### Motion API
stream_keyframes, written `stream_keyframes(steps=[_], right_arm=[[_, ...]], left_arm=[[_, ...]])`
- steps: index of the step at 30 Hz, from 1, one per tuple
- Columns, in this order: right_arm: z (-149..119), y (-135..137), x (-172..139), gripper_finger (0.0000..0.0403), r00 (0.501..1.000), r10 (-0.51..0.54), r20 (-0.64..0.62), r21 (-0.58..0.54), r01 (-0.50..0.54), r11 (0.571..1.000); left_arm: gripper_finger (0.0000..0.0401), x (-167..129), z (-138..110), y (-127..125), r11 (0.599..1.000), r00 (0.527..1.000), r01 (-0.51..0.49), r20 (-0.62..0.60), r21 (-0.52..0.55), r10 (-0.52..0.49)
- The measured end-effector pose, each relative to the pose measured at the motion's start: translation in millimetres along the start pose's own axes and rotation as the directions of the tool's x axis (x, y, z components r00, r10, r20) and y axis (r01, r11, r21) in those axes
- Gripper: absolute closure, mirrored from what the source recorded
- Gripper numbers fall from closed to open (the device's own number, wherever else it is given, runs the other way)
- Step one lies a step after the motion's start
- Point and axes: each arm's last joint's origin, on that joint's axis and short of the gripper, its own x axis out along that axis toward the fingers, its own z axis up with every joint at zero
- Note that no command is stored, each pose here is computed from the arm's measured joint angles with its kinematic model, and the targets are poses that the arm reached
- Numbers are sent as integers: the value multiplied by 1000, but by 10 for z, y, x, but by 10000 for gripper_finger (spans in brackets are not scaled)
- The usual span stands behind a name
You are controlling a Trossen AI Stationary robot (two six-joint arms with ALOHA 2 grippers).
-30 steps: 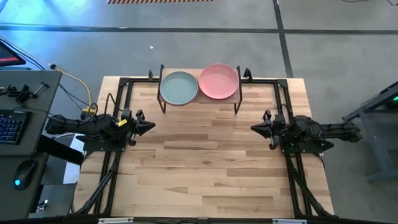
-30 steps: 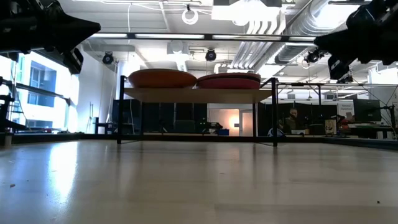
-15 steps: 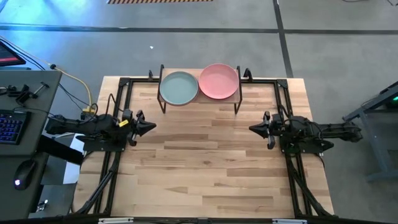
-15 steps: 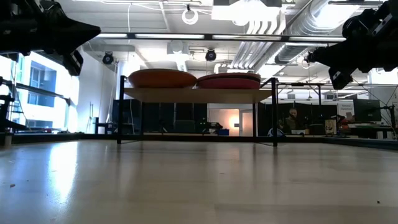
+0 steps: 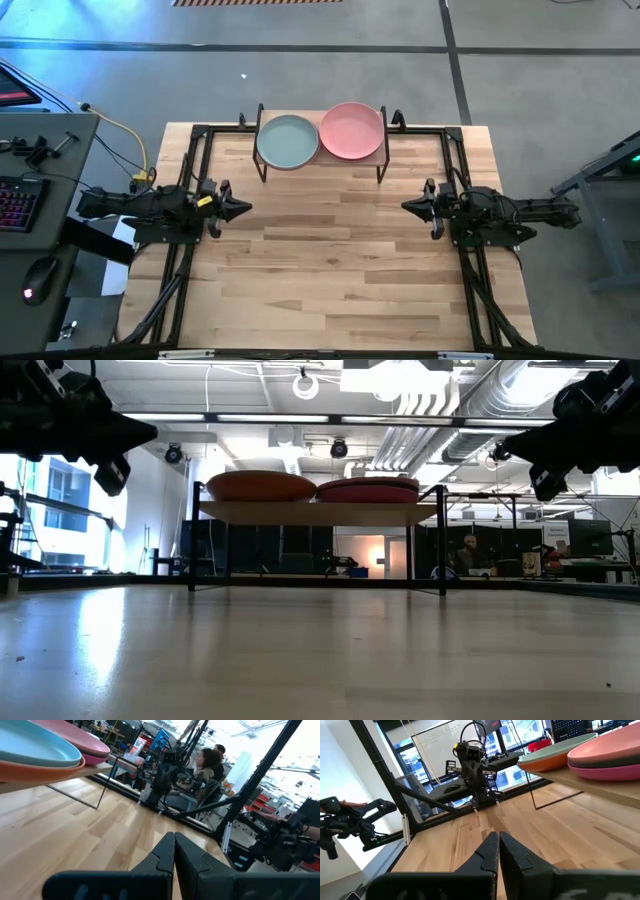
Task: Place and stack plates onto a shelf
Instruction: Return to Home Position
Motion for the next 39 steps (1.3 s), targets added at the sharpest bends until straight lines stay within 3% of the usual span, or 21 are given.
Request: stream_keyframes(steps=[24, 26, 29, 31, 39], right_arm=[[-16, -4, 11, 402, 1000, -3, -20, -2, 3, 1000], [-16, -3, 11, 402, 1000, -3, -20, -2, 3, 1000], [-16, -3, 11, 402, 1000, -3, -20, -2, 3, 1000], [-16, -3, 11, 402, 1000, -3, -20, -2, 3, 1000], [-16, -3, 11, 402, 1000, -3, -20, -2, 3, 1000]], left_arm=[[400, -1, -4, -10, 1000, 1000, 12, -4, 14, -12], [400, 0, -12, -8, 985, 999, 40, -25, 167, -37], [400, -2, -33, -18, 914, 993, 115, -69, 390, -95], [400, -1, -33, -17, 876, 992, 123, -72, 466, -101], [400, 4, -21, 9, 944, 996, 87, -59, 317, -72]])
